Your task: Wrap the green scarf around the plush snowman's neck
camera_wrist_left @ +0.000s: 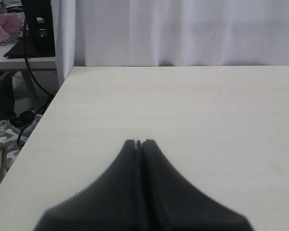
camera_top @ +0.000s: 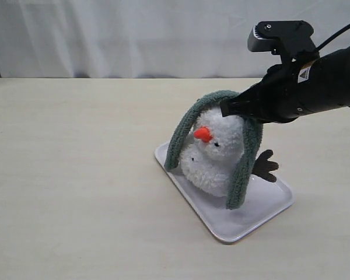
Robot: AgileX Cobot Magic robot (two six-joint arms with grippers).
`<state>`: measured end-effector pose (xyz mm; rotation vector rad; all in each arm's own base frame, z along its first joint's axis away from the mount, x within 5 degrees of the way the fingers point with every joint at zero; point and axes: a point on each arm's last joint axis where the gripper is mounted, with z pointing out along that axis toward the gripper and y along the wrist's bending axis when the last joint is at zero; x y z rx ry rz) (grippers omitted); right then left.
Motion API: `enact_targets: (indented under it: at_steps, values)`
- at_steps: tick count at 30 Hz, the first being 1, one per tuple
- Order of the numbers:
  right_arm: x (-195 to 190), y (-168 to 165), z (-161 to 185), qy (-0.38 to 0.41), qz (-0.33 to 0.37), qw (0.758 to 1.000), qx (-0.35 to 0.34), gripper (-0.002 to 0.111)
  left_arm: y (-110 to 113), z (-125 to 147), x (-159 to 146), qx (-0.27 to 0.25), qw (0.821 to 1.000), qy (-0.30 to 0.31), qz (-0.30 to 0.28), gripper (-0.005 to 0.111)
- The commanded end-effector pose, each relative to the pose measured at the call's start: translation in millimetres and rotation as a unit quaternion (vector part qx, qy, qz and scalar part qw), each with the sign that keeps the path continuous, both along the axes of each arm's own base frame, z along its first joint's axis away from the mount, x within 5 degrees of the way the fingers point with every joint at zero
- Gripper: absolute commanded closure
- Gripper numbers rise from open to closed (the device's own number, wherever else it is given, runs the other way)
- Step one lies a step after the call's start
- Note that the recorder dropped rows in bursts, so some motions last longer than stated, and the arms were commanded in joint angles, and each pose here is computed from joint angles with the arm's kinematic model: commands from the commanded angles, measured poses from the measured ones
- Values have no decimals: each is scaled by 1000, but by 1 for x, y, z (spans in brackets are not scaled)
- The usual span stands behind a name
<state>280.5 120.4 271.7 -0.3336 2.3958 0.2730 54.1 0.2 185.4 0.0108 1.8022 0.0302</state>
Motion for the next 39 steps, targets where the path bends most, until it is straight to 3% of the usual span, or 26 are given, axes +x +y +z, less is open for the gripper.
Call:
enact_targets:
  at_steps: [1, 6, 13, 19, 27, 31, 34, 39]
  values:
    - [-2, 0, 2, 3, 7, 1000, -2, 104, 0, 0, 0, -4, 1000, -8, 2, 107]
    - [-2, 0, -9, 40, 11, 999, -22, 104, 0, 0, 0, -4, 1000, -8, 2, 107]
    - [-3, 0, -9, 45, 10, 999, -18, 76, 0, 0, 0, -4, 1000, -8, 2, 107]
    - [-9, -2, 8, 18, 9, 1000, -7, 65, 0, 0, 0, -4, 1000, -8, 2, 107]
    - [-24, -9, 37, -30, 9, 999, 12, 65, 0, 0, 0, -4, 1000, -8, 2, 107]
    - [-33, -3, 49, -46, 23, 997, 57, 65, 0, 0, 0, -4, 1000, -8, 2, 107]
    - [-43, 10, 58, -92, 91, 991, 25, 68, 0, 0, 0, -4, 1000, -8, 2, 107]
    - [-48, 22, 68, -84, 111, 990, -19, 80, 0, 0, 0, -4, 1000, -8, 2, 107]
